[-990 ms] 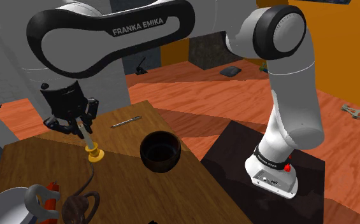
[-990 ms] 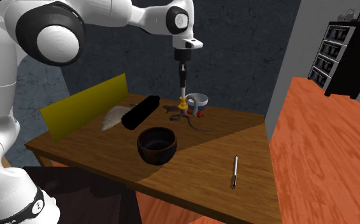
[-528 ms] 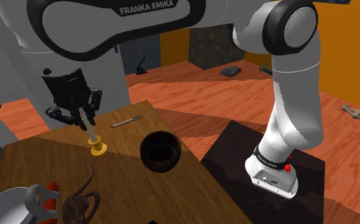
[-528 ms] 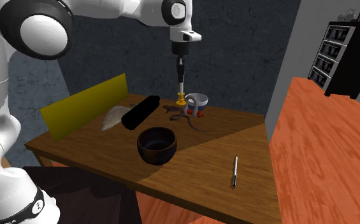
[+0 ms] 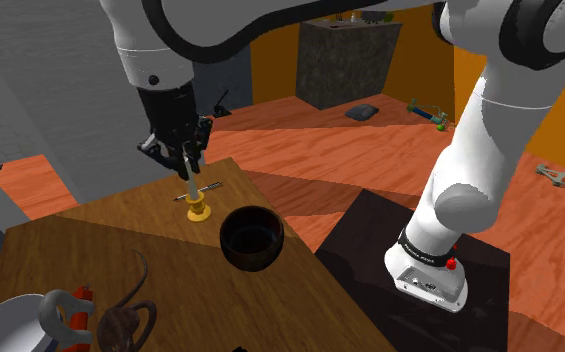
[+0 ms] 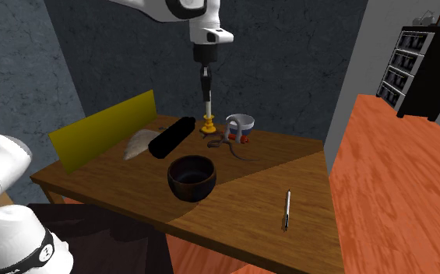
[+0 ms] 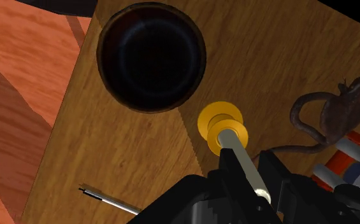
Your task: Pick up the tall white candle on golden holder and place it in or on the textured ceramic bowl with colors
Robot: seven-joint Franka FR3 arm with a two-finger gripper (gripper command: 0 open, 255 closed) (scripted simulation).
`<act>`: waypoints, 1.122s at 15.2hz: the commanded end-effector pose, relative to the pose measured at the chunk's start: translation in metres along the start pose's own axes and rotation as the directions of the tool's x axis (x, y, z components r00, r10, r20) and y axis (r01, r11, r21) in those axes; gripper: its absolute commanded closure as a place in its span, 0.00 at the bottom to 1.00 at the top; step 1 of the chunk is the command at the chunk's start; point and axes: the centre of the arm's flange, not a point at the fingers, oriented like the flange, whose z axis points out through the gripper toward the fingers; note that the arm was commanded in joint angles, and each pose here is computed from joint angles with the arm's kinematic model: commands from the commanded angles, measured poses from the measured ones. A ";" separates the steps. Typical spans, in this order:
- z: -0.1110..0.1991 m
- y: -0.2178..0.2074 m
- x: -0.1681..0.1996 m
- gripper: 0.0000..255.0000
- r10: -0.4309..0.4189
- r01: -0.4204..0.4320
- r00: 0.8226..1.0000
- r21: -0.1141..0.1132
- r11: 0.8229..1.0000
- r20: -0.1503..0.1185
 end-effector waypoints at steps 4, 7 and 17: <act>-0.013 0.054 -0.036 1.00 0.000 0.000 1.000 0.001 1.000 0.001; -0.022 0.086 -0.057 1.00 0.000 0.000 1.000 0.001 1.000 0.001; 0.022 0.098 -0.065 1.00 0.000 0.000 1.000 0.001 1.000 0.001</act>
